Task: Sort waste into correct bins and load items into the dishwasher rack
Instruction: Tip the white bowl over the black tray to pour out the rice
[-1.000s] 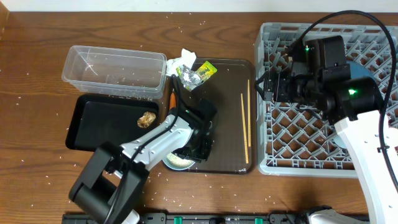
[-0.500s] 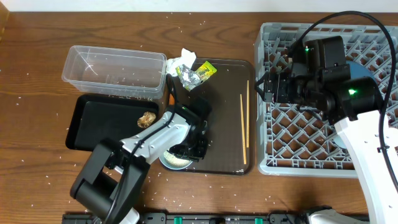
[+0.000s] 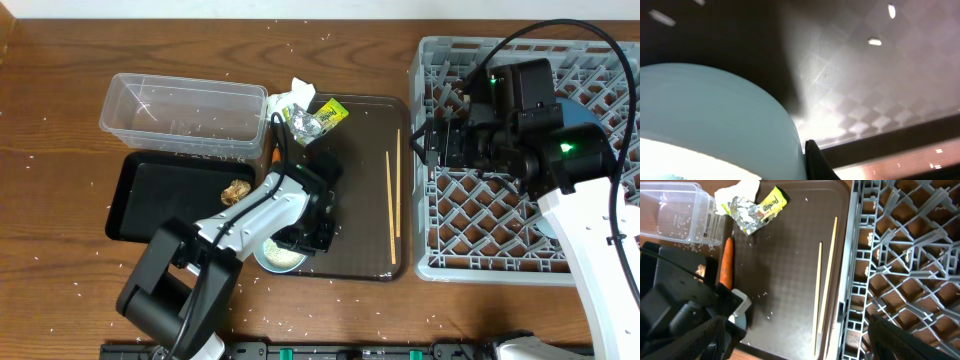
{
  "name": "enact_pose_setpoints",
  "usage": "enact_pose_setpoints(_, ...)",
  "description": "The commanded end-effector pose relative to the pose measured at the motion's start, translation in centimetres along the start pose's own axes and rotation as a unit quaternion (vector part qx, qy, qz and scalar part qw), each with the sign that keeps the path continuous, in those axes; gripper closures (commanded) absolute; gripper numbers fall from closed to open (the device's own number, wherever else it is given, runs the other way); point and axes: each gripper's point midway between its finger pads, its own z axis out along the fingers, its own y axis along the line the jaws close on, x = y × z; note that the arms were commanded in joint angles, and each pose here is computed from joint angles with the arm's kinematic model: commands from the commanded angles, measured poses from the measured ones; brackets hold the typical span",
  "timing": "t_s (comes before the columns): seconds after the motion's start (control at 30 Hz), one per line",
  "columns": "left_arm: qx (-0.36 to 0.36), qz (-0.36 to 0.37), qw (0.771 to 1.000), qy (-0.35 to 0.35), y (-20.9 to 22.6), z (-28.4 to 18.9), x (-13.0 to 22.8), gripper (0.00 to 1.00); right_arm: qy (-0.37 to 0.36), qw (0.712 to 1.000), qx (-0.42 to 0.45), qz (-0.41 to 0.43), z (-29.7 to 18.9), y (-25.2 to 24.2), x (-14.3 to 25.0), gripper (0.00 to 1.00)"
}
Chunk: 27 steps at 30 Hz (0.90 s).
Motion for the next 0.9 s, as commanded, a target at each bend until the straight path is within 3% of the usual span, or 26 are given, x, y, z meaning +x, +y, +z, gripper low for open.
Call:
enact_pose_setpoints(0.0, 0.008, 0.012, 1.0, -0.011, -0.6, -1.6, -0.9, 0.94, -0.009, 1.0, 0.003, 0.007, -0.6, -0.2, -0.3, 0.16)
enact_pose_setpoints(0.27, 0.047, 0.025, 0.99, -0.133, -2.1, -10.2, -2.4, 0.94, -0.003, 1.0, 0.005, 0.008, -0.6, -0.3, 0.0, 0.17)
enact_pose_setpoints(0.5, 0.071, -0.077, 0.968, -0.23, 3.4, -16.9, -1.3, 0.94, -0.002, 1.0, 0.005, 0.008, -0.6, -0.3, 0.1, 0.17)
enact_pose_setpoints(0.63, 0.143, -0.149, 0.937, -0.282, 7.6, -20.4, -1.0, 0.94, -0.002, 1.0, 0.005, 0.008, -0.6, -0.3, 0.1, 0.17)
enact_pose_setpoints(0.87, 0.327, -0.189, 0.856, -0.353, 13.6, -22.7, -1.3, 0.94, -0.002, 1.0, 0.005, 0.009, -0.6, -0.3, 0.1, 0.16)
